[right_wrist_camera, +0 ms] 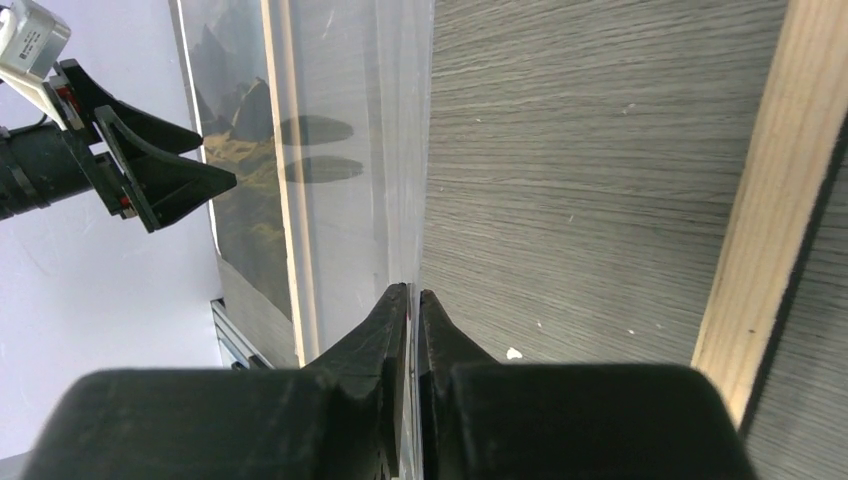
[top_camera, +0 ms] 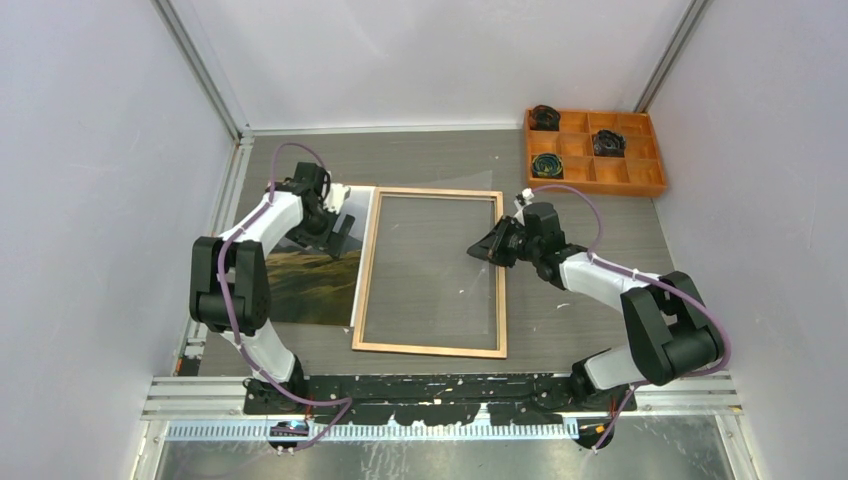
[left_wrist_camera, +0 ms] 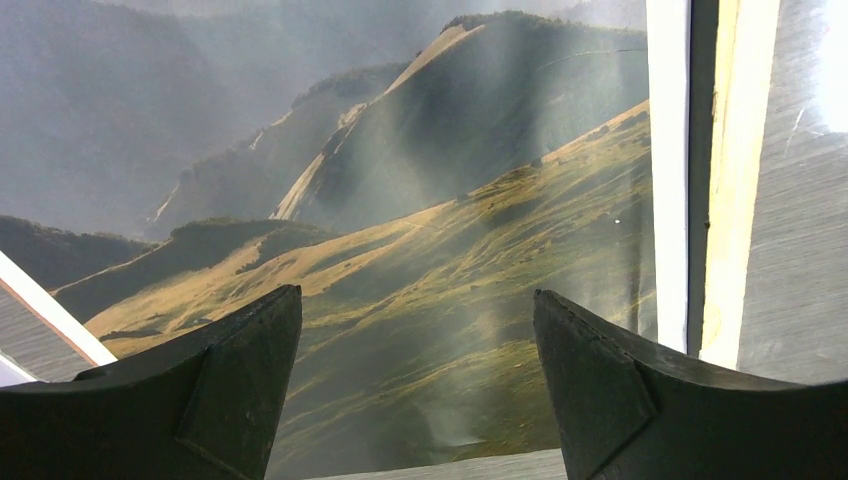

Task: Put the photo into the frame
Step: Move the photo frame to the center of the board.

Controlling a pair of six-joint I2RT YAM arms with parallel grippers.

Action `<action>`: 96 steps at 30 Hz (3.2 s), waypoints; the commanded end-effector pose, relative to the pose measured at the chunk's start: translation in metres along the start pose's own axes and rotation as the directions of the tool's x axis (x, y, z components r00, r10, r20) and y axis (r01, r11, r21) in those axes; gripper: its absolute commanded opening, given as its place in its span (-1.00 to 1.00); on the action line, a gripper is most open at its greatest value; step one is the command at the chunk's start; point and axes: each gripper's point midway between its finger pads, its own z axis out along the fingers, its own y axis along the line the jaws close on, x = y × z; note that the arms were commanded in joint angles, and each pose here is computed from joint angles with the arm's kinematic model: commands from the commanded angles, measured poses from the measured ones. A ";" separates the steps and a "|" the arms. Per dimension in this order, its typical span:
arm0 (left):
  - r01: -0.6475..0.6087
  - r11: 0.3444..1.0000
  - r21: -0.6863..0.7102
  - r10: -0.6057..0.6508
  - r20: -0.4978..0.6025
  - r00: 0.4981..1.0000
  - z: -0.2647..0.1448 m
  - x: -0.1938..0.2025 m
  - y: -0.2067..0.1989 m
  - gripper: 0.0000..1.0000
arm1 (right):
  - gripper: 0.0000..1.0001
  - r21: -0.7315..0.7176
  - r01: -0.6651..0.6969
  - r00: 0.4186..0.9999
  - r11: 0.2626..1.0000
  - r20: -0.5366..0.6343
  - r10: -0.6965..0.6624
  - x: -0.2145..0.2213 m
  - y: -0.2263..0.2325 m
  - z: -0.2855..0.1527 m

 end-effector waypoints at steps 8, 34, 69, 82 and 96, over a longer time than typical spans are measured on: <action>-0.024 0.999 -0.040 0.024 0.013 1.000 0.000 -0.002 0.001 0.73 | -0.77 -0.033 0.032 0.999 0.999 -0.021 -0.033 0.002 0.000 -0.005; -0.064 0.997 -0.046 0.064 0.002 0.998 0.006 -0.005 -0.011 0.73 | -0.78 -0.050 -0.010 0.997 0.999 -0.076 0.006 0.010 -0.008 -0.004; -0.081 0.995 -0.057 0.082 -0.001 0.997 0.008 -0.009 -0.014 0.73 | -0.77 -0.030 -0.034 0.997 0.999 -0.076 0.032 0.018 -0.024 -0.010; -0.086 0.995 -0.059 0.086 -0.004 0.996 0.009 -0.007 -0.015 0.73 | -0.78 -0.050 -0.024 0.999 0.998 -0.042 0.022 0.011 -0.020 -0.010; -0.105 0.993 -0.045 0.104 -0.013 0.994 0.018 -0.004 -0.021 0.75 | -0.78 -0.180 0.045 0.999 0.983 0.027 -0.041 -0.004 0.016 -0.024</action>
